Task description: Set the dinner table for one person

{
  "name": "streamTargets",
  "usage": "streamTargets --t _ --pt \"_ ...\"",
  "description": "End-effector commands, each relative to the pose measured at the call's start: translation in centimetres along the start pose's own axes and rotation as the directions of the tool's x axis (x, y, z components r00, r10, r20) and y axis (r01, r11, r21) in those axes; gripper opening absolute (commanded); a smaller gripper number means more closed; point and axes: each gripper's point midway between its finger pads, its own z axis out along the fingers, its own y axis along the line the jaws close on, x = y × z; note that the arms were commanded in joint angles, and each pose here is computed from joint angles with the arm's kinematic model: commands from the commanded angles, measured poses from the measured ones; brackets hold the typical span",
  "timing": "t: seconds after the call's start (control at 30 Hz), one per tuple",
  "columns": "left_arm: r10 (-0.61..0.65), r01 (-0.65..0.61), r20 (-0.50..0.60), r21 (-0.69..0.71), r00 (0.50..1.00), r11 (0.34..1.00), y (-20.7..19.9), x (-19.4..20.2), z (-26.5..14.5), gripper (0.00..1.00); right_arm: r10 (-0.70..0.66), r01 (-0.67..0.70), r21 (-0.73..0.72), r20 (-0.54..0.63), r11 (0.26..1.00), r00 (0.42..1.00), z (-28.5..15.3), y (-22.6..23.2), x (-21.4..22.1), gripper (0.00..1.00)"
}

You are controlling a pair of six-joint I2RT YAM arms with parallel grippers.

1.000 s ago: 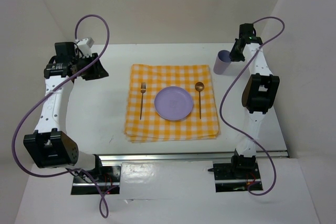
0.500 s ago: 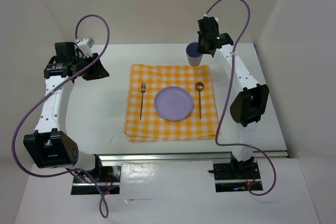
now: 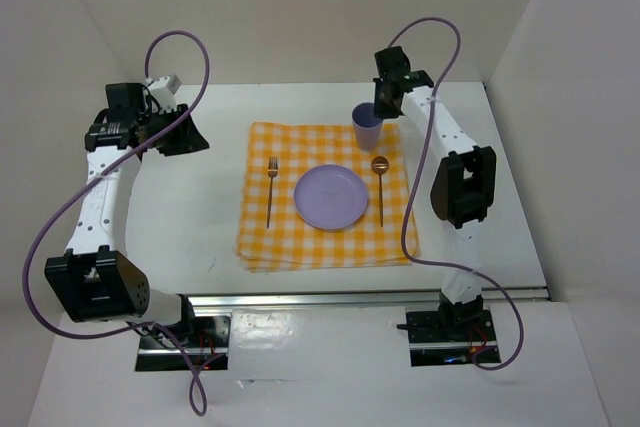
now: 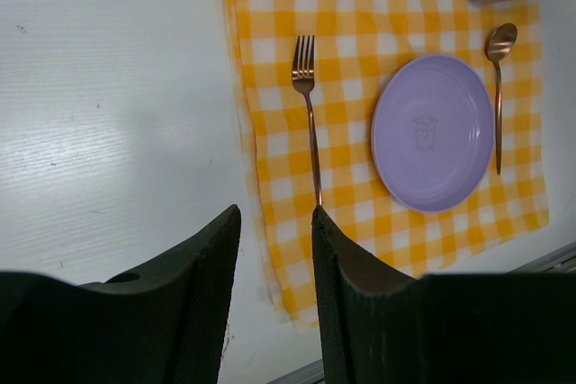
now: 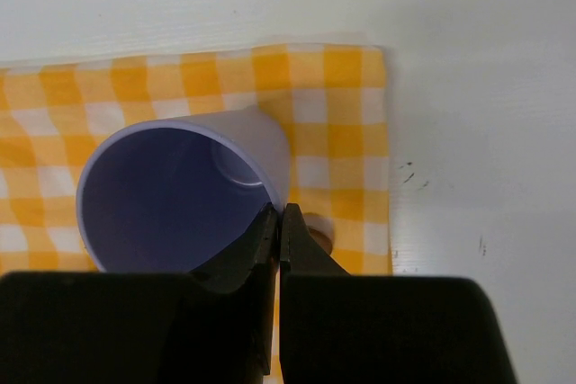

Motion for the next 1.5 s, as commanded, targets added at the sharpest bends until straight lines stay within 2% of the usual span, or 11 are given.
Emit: streamTargets --t 0.0,0.27,0.47,0.73,0.8,0.9,1.03,1.27,1.37,1.43,1.47 --pt "0.045 -0.046 0.045 0.022 0.998 0.999 -0.6 -0.7 -0.9 0.45 0.034 -0.033 -0.050 0.029 0.998 0.999 -0.4 0.9 -1.4 0.00" --pt "0.040 -0.041 0.037 0.022 0.999 0.999 -0.5 -0.4 -0.8 0.45 0.050 -0.052 -0.065 -0.032 0.997 0.998 1.7 1.1 0.5 0.00" --pt "0.040 -0.041 0.037 0.022 0.999 0.999 -0.5 -0.4 -0.8 0.45 0.052 -0.054 -0.077 -0.026 0.996 0.998 1.3 1.3 0.2 0.15" --pt "0.045 -0.046 0.045 0.022 0.998 0.999 -0.7 -0.5 -1.1 0.45 0.063 -0.063 -0.057 -0.003 0.996 0.998 1.0 0.6 -0.7 0.11" --pt "0.045 -0.046 0.045 0.022 0.998 0.999 -0.7 -0.5 -1.1 0.45 0.063 -0.063 -0.057 -0.003 0.996 0.998 1.0 0.6 -0.7 0.16" --pt "0.045 -0.046 0.045 0.022 0.998 0.999 -0.7 -0.5 -1.1 0.45 0.071 -0.071 -0.076 -0.001 0.995 0.997 0.7 0.4 -1.0 0.44" --pt "0.045 -0.046 0.044 0.031 0.998 0.998 -0.8 -0.5 -1.1 0.45 0.067 -0.065 -0.095 0.020 0.993 0.998 -0.1 0.7 -1.9 0.59" --pt "0.055 -0.056 0.045 0.017 0.997 0.998 -0.5 -0.5 -1.1 0.45 0.197 -0.179 -0.106 0.188 0.978 0.962 -7.8 -2.6 -8.0 0.96" --pt "0.083 -0.081 0.056 -0.035 0.995 0.996 0.1 -0.6 -1.7 0.45 0.311 -0.308 -0.045 0.181 0.950 0.933 -9.6 -6.9 -6.6 1.00" --pt "0.100 -0.096 0.056 -0.066 0.993 0.993 0.6 -0.6 -2.0 0.49 0.374 -0.372 -0.060 0.255 0.926 0.891 -13.6 -9.9 -6.9 1.00" --pt "0.130 -0.123 0.062 -0.106 0.990 0.987 1.2 -0.8 -2.4 0.49 0.380 -0.376 -0.058 0.183 0.925 0.907 -12.6 -10.4 -3.8 1.00"
